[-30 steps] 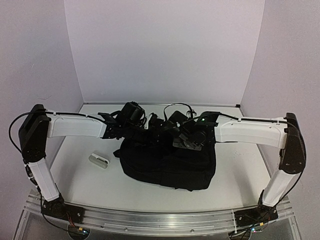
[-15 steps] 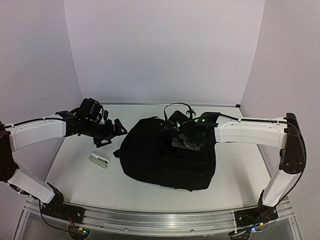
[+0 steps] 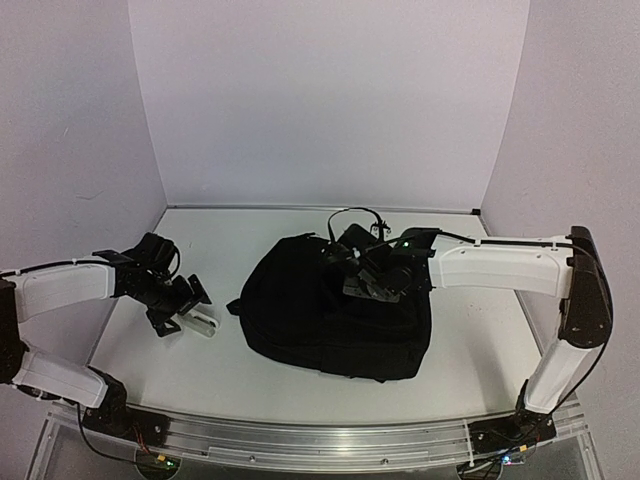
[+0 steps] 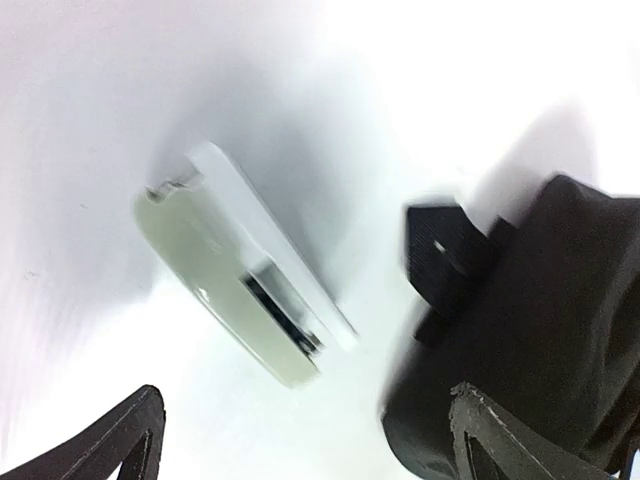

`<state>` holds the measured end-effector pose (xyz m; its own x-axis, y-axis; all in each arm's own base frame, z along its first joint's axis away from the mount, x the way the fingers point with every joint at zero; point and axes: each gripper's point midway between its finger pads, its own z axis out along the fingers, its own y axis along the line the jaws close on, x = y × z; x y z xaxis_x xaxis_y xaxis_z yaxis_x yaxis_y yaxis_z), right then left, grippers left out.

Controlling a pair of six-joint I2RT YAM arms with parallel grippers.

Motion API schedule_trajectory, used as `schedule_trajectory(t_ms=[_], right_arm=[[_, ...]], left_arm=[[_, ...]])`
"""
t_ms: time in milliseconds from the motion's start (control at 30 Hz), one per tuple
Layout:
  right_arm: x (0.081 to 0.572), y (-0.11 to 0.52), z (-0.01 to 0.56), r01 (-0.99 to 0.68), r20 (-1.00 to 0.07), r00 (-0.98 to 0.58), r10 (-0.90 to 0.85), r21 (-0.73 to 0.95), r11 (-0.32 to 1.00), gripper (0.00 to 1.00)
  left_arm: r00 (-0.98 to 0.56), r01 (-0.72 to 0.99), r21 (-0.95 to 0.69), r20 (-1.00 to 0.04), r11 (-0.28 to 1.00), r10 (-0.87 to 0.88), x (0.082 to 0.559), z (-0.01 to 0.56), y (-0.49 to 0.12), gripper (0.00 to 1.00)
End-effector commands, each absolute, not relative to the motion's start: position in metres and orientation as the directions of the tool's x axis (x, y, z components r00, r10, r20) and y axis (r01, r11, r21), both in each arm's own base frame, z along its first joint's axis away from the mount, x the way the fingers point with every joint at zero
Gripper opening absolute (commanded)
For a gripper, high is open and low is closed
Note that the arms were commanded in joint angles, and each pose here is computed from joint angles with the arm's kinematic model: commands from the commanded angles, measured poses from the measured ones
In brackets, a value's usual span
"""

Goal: Pack the student bag
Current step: Adjust the student bag at the center of the board, then pick up the stationery from the center of the board.

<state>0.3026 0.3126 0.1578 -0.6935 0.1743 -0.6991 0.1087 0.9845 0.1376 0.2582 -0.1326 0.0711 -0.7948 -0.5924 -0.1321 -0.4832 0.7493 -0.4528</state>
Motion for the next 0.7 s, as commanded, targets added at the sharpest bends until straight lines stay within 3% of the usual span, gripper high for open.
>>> schedule_trajectory(t_ms=[0,233,467,667], right_arm=[[0.306,0.309,0.175,0.114,-0.716,-0.667,0.204,0.173,0.978,0.0],[0.306,0.31,0.178,0.119,-0.713,-0.665,0.222,0.193,0.974,0.0],[0.307,0.314,0.182,0.113,-0.711,-0.665,0.228,0.206,0.972,0.0],[0.305,0.314,0.173,0.113,-0.7,-0.68,0.218,0.194,0.975,0.0]], left_arm=[[-0.799,-0.434,-0.498,-0.173,0.751,-0.576,0.277,0.07,-0.133,1.0],[-0.836,-0.396,-0.432,-0.196,0.81,-0.513,0.293,0.047,-0.13,0.97],[-0.851,-0.281,-0.449,-0.292,0.848,-0.437,0.325,0.05,-0.14,0.81],[-0.871,-0.183,-0.34,-0.38,0.923,-0.312,0.352,0.039,-0.137,0.71]])
